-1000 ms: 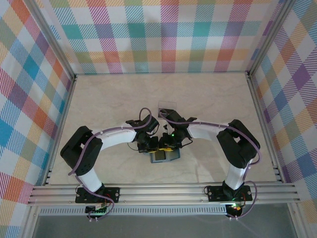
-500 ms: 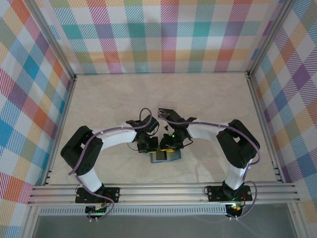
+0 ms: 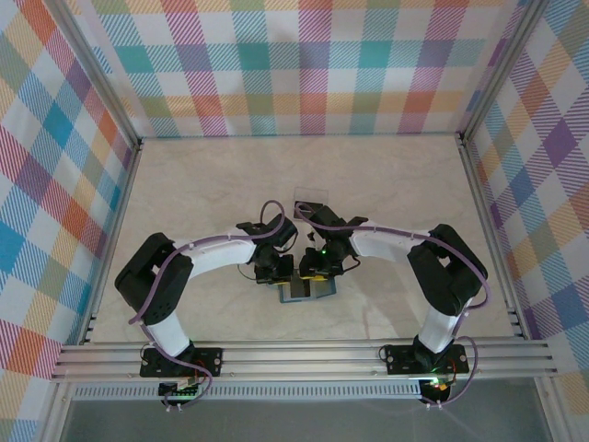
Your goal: Take the credit cards out of the card holder
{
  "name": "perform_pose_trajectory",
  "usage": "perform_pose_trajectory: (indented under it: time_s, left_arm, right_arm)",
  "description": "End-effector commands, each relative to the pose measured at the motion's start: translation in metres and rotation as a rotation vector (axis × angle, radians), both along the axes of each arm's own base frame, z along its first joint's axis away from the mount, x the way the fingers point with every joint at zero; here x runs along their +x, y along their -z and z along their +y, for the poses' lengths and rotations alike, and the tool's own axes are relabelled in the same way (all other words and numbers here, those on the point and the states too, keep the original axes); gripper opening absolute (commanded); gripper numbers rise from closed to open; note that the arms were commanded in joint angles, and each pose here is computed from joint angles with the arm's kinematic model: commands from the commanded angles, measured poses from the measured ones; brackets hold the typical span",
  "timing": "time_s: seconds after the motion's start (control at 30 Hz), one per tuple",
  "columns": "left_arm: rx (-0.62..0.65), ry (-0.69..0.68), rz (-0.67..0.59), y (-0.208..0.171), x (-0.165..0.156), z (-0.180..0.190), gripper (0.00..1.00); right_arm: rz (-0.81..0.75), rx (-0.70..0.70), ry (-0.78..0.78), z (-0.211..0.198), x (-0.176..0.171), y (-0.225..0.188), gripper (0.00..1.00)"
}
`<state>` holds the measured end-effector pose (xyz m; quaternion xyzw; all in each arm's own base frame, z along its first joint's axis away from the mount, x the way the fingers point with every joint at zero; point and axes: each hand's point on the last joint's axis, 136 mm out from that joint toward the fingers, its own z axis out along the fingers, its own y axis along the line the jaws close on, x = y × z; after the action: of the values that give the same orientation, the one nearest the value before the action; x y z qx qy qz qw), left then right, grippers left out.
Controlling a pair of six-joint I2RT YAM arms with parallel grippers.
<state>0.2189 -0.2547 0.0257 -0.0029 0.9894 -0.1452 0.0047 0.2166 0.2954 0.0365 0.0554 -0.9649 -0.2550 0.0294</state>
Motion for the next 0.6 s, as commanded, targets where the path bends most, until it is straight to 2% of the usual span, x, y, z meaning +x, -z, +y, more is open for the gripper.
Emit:
perform_pose_trajectory:
  time_s: [0.0,0.57]
  left_arm:
    - [0.146,0.020,0.064,0.019,-0.019,0.026,0.07]
    - [0.223,0.048,0.079,0.028,-0.024,0.033,0.06]
  right_arm:
    - [0.030,0.012,-0.025,0.001,-0.006,0.010,0.29]
    - [0.056,-0.021,-0.026,-0.004,-0.011,0.023,0.29]
